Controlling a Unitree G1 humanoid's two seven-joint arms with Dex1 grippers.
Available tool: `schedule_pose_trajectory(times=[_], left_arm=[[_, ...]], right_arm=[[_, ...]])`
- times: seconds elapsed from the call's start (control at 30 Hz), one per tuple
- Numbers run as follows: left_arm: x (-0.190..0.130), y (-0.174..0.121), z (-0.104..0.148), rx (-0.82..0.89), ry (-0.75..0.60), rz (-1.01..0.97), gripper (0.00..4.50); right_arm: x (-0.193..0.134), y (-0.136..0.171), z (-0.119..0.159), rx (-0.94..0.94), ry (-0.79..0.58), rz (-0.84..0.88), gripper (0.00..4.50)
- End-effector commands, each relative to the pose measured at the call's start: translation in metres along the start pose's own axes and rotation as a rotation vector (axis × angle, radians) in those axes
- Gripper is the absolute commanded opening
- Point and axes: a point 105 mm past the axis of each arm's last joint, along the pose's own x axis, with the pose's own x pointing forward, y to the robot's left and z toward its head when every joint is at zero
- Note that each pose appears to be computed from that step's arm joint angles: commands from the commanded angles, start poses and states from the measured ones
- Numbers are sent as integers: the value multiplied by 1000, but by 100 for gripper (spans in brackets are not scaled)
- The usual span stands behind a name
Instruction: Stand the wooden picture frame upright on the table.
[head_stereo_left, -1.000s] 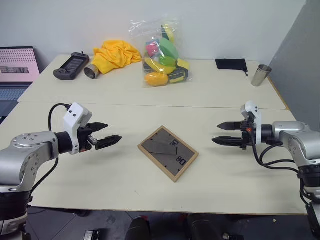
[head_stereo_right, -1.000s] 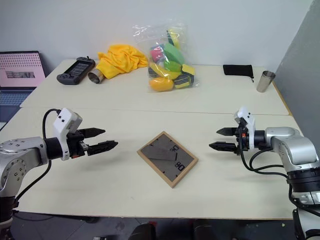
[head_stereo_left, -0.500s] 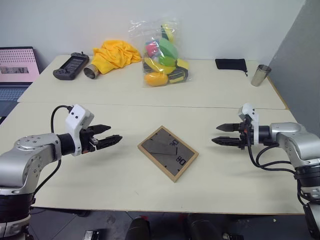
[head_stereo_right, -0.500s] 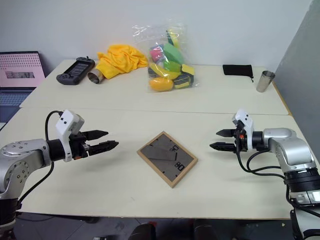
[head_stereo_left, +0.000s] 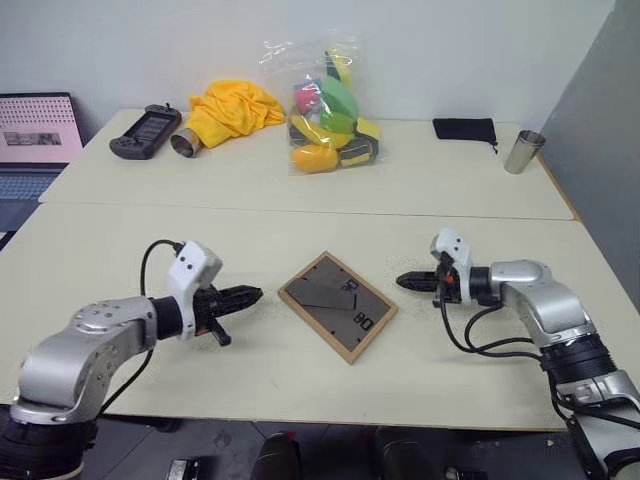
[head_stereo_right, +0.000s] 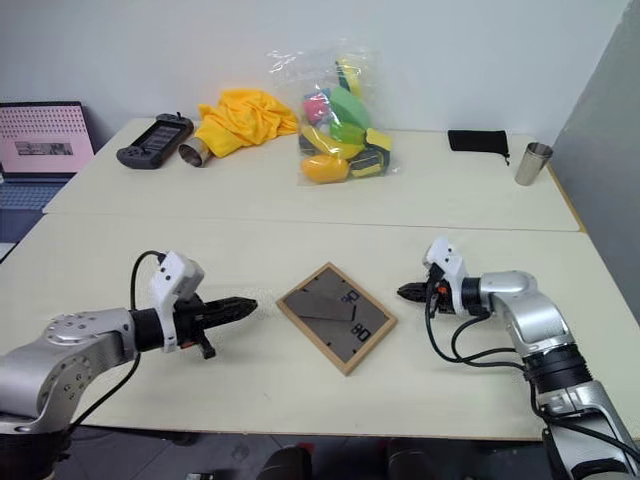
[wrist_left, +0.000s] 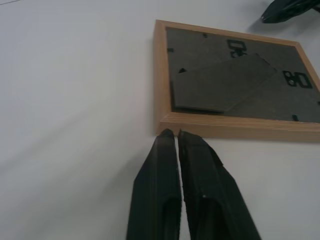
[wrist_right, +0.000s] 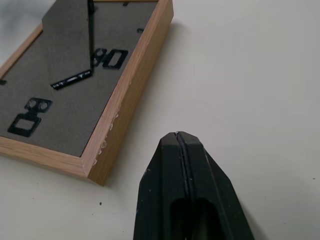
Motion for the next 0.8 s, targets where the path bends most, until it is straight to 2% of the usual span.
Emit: schedule_pose_trajectory(times=[0.03,0.17,0.43,0.8], left_arm=[[8,-5,-2,19,-8,0,2],[23,-11,-11,-5,2,-19,2],[50,-1,-3,3,-22,7,2],[57,18,7,57,-49,49,2]], right_arm=[[2,12,2,-65,4,32,0],[9,33,3,-88,10,93,0],[21,61,8,-93,-1,150,0],[26,75,12,-66,-19,194,0]])
